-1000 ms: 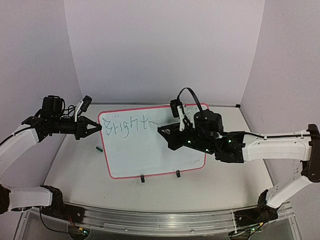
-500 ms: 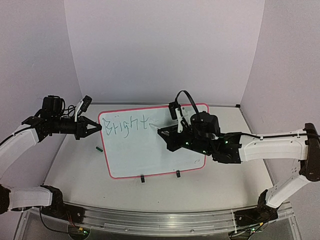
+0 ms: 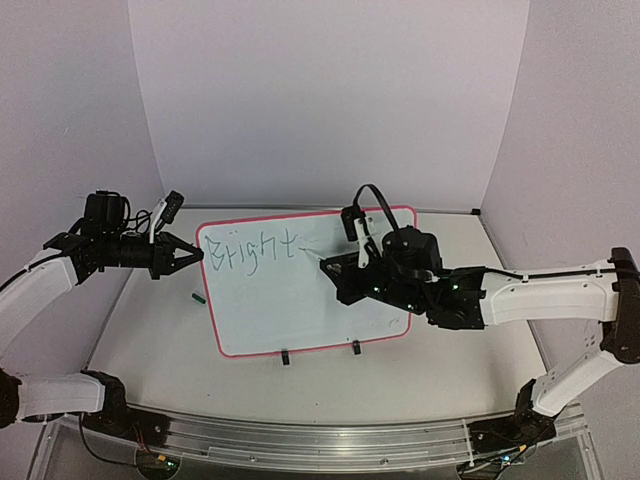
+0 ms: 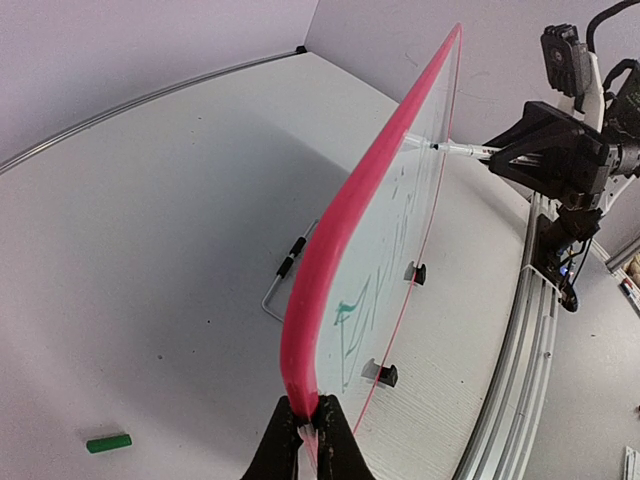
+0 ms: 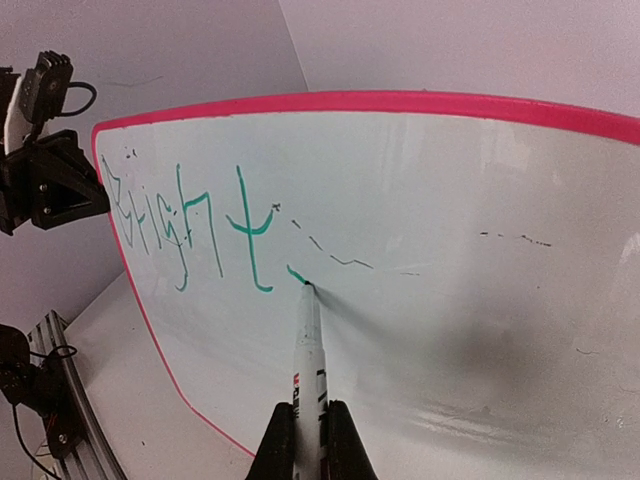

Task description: Write a sentence on the whiteboard

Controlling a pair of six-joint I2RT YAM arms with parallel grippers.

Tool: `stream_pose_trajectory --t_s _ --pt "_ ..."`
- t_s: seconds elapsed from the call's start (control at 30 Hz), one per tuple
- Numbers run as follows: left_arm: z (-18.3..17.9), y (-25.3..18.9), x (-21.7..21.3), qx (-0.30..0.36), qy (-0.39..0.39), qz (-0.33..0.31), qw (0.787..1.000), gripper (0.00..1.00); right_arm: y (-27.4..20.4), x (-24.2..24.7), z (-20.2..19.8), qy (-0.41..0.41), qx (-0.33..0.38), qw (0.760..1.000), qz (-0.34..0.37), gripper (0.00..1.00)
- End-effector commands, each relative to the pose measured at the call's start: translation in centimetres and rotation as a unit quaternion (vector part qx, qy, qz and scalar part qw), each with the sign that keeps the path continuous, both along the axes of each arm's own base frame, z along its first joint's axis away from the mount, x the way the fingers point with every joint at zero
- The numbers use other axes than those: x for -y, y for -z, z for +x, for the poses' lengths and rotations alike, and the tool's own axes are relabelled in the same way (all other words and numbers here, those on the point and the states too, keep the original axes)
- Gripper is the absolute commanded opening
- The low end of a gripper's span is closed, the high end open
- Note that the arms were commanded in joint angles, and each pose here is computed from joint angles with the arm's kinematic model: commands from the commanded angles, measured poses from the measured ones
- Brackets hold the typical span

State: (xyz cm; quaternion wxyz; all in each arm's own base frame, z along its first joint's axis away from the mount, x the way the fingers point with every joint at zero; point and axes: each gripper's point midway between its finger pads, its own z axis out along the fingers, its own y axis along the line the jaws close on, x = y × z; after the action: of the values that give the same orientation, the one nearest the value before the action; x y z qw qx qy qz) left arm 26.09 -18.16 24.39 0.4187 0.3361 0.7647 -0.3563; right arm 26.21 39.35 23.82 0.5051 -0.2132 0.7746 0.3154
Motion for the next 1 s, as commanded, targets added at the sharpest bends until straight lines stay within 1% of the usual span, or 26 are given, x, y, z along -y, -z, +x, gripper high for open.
stream_pose_trajectory --t_s 0.0,0.23,0.37,0.67,0.97 --pt "-0.1 1.5 0.0 -0.015 0.001 0.020 1.000 0.00 -2.1 1.3 0.5 0.028 0.022 0.999 0.016 0.00" --pt "-0.1 1.5 0.0 -0.016 0.002 0.020 1.000 0.00 -3.6 1.1 0.6 0.023 0.042 0.999 0.021 0.00" --pt "-0.1 1.5 0.0 -0.016 0.001 0.021 1.000 0.00 -3.6 0.4 0.7 0.015 0.046 0.999 0.018 0.00" --pt "-0.1 1.5 0.0 -0.015 0.001 0.020 1.000 0.00 -2.9 -0.9 0.7 -0.004 0.040 0.999 0.014 0.00" --pt "-0.1 1.5 0.0 -0.016 0.001 0.020 1.000 0.00 -1.8 -1.0 0.4 -0.011 0.020 1.000 0.015 0.00"
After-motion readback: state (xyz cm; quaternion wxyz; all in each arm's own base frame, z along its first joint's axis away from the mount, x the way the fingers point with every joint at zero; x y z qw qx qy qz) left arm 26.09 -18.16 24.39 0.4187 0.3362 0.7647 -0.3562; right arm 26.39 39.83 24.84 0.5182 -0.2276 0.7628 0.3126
